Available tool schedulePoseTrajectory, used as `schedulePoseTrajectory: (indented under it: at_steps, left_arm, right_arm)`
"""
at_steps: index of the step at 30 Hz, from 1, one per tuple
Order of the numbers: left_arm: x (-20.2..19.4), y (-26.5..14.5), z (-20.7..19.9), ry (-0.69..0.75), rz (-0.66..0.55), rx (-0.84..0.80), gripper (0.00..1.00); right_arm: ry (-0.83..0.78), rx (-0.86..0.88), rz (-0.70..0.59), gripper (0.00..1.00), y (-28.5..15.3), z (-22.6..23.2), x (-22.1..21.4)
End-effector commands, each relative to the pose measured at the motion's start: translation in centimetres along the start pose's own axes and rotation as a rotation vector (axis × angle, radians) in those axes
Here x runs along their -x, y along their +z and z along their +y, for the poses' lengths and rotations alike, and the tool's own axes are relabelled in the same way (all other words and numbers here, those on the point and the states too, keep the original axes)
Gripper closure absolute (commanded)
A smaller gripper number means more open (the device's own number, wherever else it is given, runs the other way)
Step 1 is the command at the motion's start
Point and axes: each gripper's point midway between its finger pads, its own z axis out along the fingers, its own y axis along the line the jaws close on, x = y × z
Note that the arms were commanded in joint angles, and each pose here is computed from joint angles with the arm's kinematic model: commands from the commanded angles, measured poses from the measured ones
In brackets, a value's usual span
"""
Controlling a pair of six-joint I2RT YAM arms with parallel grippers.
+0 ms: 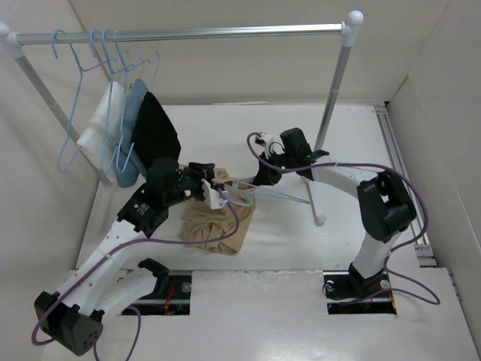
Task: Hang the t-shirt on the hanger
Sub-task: Place tshirt on hanger
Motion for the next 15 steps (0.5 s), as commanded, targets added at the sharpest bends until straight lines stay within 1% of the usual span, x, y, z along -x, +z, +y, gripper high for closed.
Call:
schedulePoseTrajectory:
  at_steps: [1, 3, 4, 5, 6, 8, 9, 10, 12, 15]
  left_arm:
    - [2.8, -1.1, 3.4, -0.036, -0.094, 0.112, 1.00]
    - [2.7, -1.4, 4.1, -0.057, -0.079, 0.144, 1.00]
    - [1.7, -1.2, 4.2, -0.077, -0.044, 0.151, 1.00]
    - [1.7, -1.6, 4.8, -0.087, -0.039, 0.167, 1.00]
    - [1.1, -1.5, 4.8, -0.094, -0.019, 0.169, 1.00]
    - [0.0, -1.6, 5.1, -0.107, 0.011, 0.179, 1.00]
    - [0.0, -1.6, 5.1, -0.107, 0.011, 0.179, 1.00]
    - [-0.4, -1.7, 5.3, -0.111, 0.022, 0.186, 1.00]
    - [-1.2, -1.2, 5.3, -0.143, 0.047, 0.201, 1.00]
    - [-2.7, -0.5, 5.5, -0.189, 0.102, 0.219, 1.00]
  right_arm:
    - [0.005, -0.007, -0.080, 1.00, -2.1, -0.4, 2.1]
    - [0.095, -0.061, -0.099, 1.00, -4.2, -1.5, 1.1]
    - [0.129, -0.104, -0.108, 1.00, -5.3, -2.2, 0.6]
    - [0.202, -0.159, -0.105, 1.00, -6.8, -3.6, -1.7]
    - [0.199, -0.195, -0.155, 1.00, -8.9, -3.3, -1.0]
    - [0.218, -0.288, -0.187, 1.00, -11.7, -3.1, -1.9]
    - [0.204, -0.315, -0.180, 1.00, -12.4, -3.0, -2.2]
    - [0.205, -0.333, -0.146, 1.00, -13.1, -2.5, -3.1]
    - [0.231, -0.350, -0.114, 1.00, -13.6, -1.8, -4.8]
    - [0.260, -0.409, -0.113, 1.00, -15.5, -1.2, -6.1]
